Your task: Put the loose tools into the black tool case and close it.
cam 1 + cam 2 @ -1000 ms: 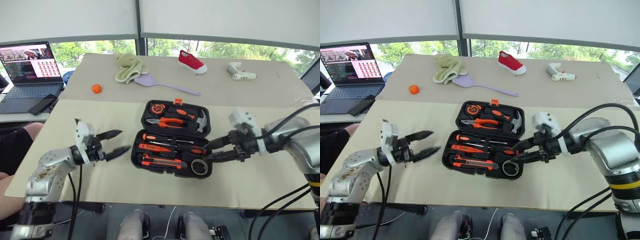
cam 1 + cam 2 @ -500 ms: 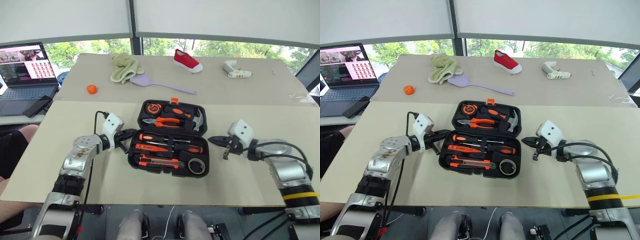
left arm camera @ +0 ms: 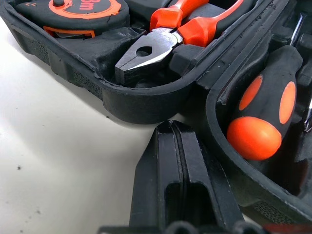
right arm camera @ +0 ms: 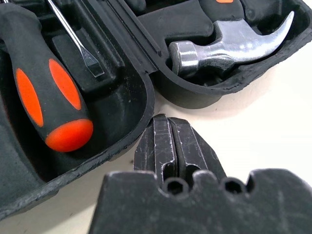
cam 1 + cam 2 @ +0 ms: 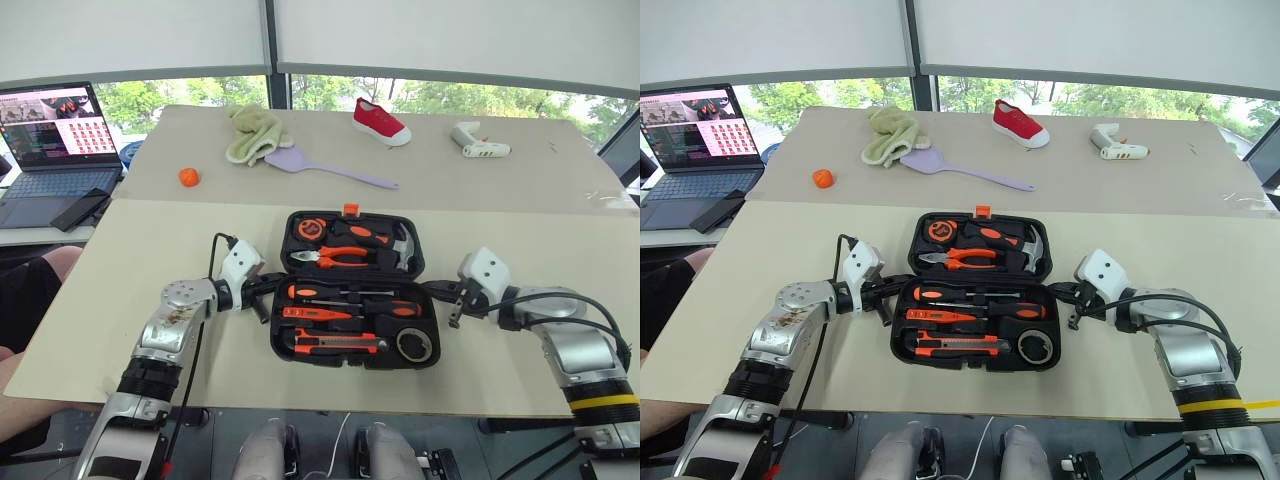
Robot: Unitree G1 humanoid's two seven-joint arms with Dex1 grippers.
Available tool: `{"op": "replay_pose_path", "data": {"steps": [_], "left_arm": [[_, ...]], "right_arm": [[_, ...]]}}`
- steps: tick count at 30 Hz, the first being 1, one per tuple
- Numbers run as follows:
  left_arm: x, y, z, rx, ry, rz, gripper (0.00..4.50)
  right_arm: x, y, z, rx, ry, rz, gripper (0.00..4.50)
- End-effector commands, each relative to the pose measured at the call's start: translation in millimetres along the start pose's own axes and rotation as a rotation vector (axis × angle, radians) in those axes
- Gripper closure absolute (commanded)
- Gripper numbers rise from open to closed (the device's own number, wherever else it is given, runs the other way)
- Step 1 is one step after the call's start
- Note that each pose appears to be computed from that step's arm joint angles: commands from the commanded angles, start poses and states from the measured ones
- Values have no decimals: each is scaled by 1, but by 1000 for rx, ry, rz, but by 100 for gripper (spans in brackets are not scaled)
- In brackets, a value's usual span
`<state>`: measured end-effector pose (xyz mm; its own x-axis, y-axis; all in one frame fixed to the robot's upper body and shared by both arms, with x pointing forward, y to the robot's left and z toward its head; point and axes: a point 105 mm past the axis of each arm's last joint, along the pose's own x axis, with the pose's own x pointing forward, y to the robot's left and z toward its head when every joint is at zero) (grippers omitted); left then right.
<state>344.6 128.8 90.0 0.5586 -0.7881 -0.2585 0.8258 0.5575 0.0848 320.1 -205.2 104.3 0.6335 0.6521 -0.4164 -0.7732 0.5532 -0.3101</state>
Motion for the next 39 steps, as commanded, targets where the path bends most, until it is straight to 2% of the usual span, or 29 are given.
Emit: {"op": "replay_pose_path", "data": {"steps": [1, 3, 4, 5, 6, 7, 8, 9, 10, 14, 17, 23, 31, 33, 37, 39], "left_arm": [[-5, -1, 21, 9, -85, -1, 446], [-12, 8, 20, 10, -60, 49, 395], [-21, 17, 15, -14, 15, 84, 386], [-32, 24, 12, -28, 81, 109, 341], [-40, 29, 13, -58, 108, 119, 298], [-48, 30, 19, -95, 113, 103, 274], [-53, 30, 25, -127, 107, 83, 217], [-55, 31, 30, -145, 109, 77, 195], [-56, 33, 36, -163, 107, 76, 143], [-43, 47, 54, -232, 106, 112, 4], [-22, 58, 62, -283, 114, 165, 0], [7, 69, 59, -279, 135, 258, 0], [18, 76, 56, -311, 113, 310, 0], [19, 78, 54, -329, 109, 318, 0], [21, 77, 53, -345, 117, 310, 102], [21, 76, 54, -358, 116, 298, 179]], "right_arm": [[-11, -5, 10, 9, -34, -14, 450], [-16, -11, 13, 63, -46, -38, 450], [-21, -19, 18, 123, -54, -60, 450], [-25, -22, 26, 159, -72, -46, 391], [-29, -29, 34, 179, -101, -64, 365], [-31, -34, 43, 214, -119, -61, 347], [-33, -35, 49, 241, -118, -44, 299], [-33, -36, 53, 269, -106, -27, 275], [-33, -38, 55, 300, -70, -22, 231], [-27, -58, 46, 321, 163, -119, 101], [-13, -68, 58, 446, 176, -106, 7], [10, -85, 60, 492, 194, -146, 7], [29, -89, 48, 514, 233, -179, 7], [32, -88, 45, 523, 238, -172, 58], [34, -83, 40, 536, 277, -155, 169], [34, -82, 39, 562, 289, -154, 246]]}}
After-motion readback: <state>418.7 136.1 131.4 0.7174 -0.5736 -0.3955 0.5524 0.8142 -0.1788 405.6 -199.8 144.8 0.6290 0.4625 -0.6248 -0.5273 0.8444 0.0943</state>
